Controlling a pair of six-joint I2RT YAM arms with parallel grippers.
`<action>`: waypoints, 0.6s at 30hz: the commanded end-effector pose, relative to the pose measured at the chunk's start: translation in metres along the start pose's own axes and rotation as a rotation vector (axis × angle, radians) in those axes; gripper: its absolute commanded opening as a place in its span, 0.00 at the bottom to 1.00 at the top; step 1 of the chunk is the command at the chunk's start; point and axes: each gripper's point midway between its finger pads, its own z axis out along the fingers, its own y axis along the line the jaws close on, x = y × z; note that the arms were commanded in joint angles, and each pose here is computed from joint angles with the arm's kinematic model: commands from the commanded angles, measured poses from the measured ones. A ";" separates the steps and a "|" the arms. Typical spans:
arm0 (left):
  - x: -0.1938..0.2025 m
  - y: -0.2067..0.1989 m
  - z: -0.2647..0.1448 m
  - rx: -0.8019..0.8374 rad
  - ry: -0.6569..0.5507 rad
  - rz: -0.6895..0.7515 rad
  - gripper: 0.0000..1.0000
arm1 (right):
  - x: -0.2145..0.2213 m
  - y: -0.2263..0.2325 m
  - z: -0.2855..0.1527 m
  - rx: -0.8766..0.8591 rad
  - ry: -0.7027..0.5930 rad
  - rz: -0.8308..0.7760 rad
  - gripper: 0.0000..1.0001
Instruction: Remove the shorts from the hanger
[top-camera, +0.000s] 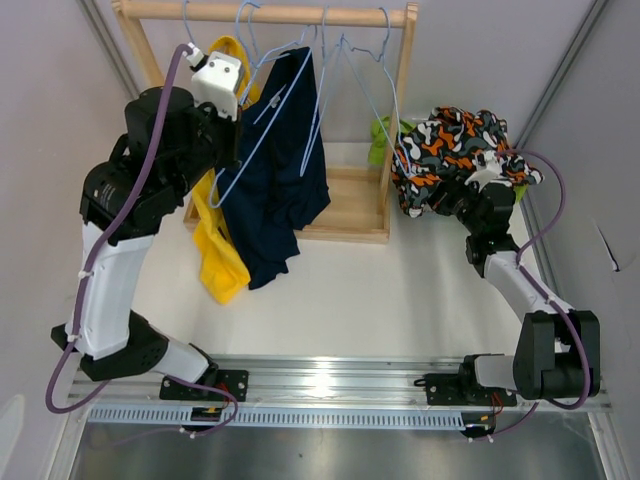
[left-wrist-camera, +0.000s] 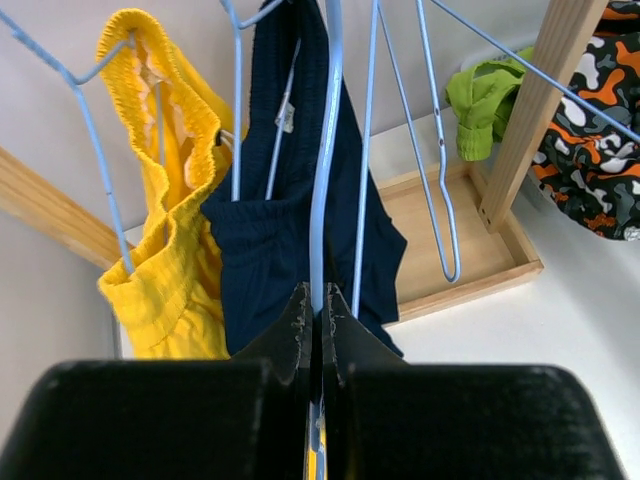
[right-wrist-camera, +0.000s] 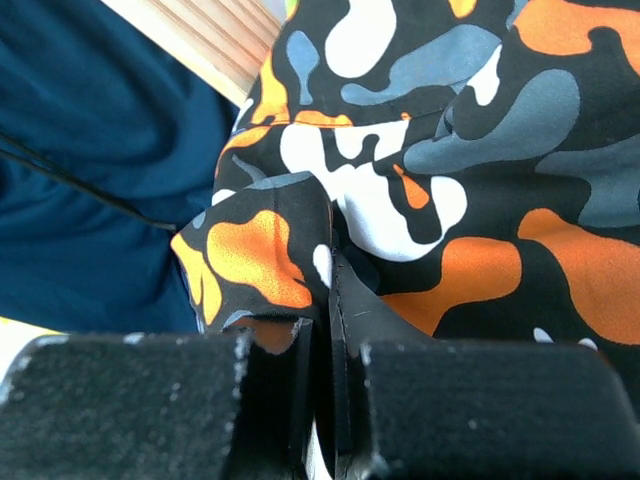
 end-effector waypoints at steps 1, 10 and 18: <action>-0.003 -0.014 0.021 0.038 -0.016 -0.031 0.00 | -0.009 0.008 -0.006 -0.018 -0.041 -0.042 0.05; 0.012 -0.034 0.082 0.032 0.042 -0.052 0.00 | 0.004 0.004 -0.013 -0.011 -0.025 -0.046 0.04; -0.016 -0.024 0.119 -0.024 -0.038 -0.134 0.00 | 0.012 0.007 -0.023 -0.030 -0.013 -0.051 0.04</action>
